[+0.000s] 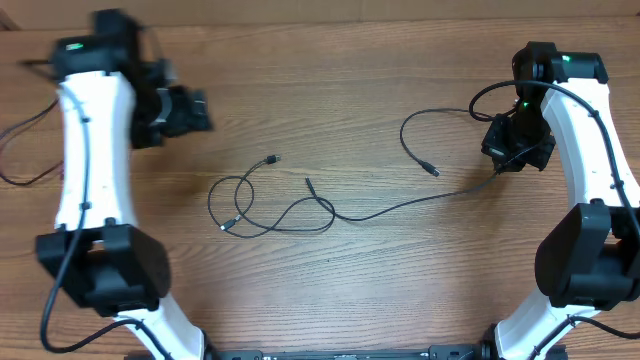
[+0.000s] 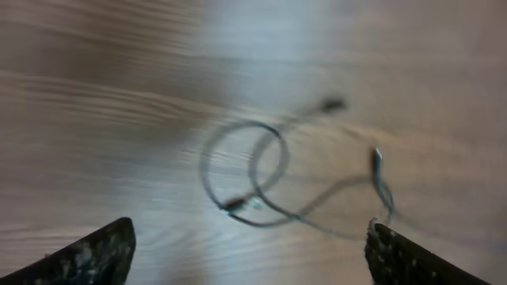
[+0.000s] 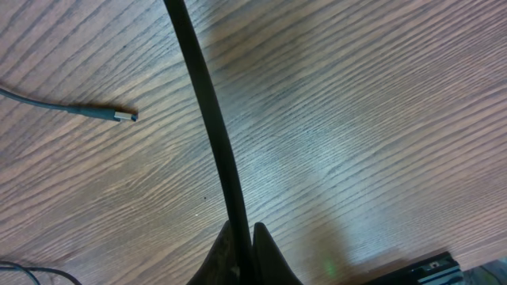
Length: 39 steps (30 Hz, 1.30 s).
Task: Untangle cables
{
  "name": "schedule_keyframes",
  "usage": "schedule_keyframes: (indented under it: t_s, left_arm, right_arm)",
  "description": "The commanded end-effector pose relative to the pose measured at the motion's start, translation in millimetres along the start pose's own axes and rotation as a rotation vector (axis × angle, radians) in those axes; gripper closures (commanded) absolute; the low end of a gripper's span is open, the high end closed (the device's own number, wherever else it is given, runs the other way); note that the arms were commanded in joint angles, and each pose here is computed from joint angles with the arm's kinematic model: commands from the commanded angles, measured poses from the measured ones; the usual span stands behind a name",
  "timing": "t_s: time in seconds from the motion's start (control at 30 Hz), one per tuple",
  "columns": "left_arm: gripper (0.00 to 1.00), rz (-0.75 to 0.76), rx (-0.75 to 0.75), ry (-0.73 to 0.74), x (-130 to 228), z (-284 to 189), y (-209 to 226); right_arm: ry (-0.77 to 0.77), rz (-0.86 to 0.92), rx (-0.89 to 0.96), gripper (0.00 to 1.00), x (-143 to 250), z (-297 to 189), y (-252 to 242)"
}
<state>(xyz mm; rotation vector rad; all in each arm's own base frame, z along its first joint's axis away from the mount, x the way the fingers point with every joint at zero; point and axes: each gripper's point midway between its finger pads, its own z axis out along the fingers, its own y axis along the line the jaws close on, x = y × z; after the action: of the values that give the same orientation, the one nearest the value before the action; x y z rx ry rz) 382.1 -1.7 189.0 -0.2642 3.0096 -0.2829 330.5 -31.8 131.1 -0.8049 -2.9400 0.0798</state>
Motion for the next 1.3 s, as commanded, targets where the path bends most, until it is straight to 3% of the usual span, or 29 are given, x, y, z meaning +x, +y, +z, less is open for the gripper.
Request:
schedule_keyframes:
  t_s: [0.0,0.23,0.43,0.57,0.7,0.87,0.97,1.1,1.27]
  left_arm:
    - [0.1,0.099,-0.083,0.039,16.0,0.8,-15.3]
    - [0.16,0.107,-0.171,0.177,57.6,0.4,-30.3]
    - [0.17,0.133,-0.175,0.171,95.3,-14.1,-35.5]
    - [0.17,0.151,-0.162,0.064,120.9,-27.3,-35.1]
    - [0.02,0.205,-0.045,-0.144,142.2,-38.1,-45.6]
    - [0.01,0.269,0.048,-0.397,137.7,-41.0,-52.3]
    - [0.01,0.345,0.057,-0.456,129.8,-31.5,-55.6]
    - [0.01,0.425,0.076,-0.437,121.2,-6.3,-63.1]
    - [0.0,0.505,0.109,-0.294,122.5,35.4,-77.6]
  right_arm:
    - [-0.005,-0.002,-0.006,0.96,-0.4,-1.7,0.2]
    - [-0.005,-0.024,-0.006,0.96,-0.5,-1.7,0.3]
    - [-0.002,-0.028,-0.005,0.96,0.3,-1.6,-0.1]
    - [-0.002,-0.027,-0.005,0.96,0.3,-1.6,0.0]
    - [-0.001,-0.027,-0.005,0.96,0.5,-1.6,-0.1]
    - [-0.004,-0.027,-0.007,0.96,-0.2,-1.5,0.3]
    - [-0.004,-0.027,-0.007,0.96,-0.3,-1.5,0.4]
    - [-0.001,-0.027,-0.006,0.96,0.4,-1.5,0.1]
    - [0.011,-0.027,-0.031,0.96,2.7,-1.5,4.3]
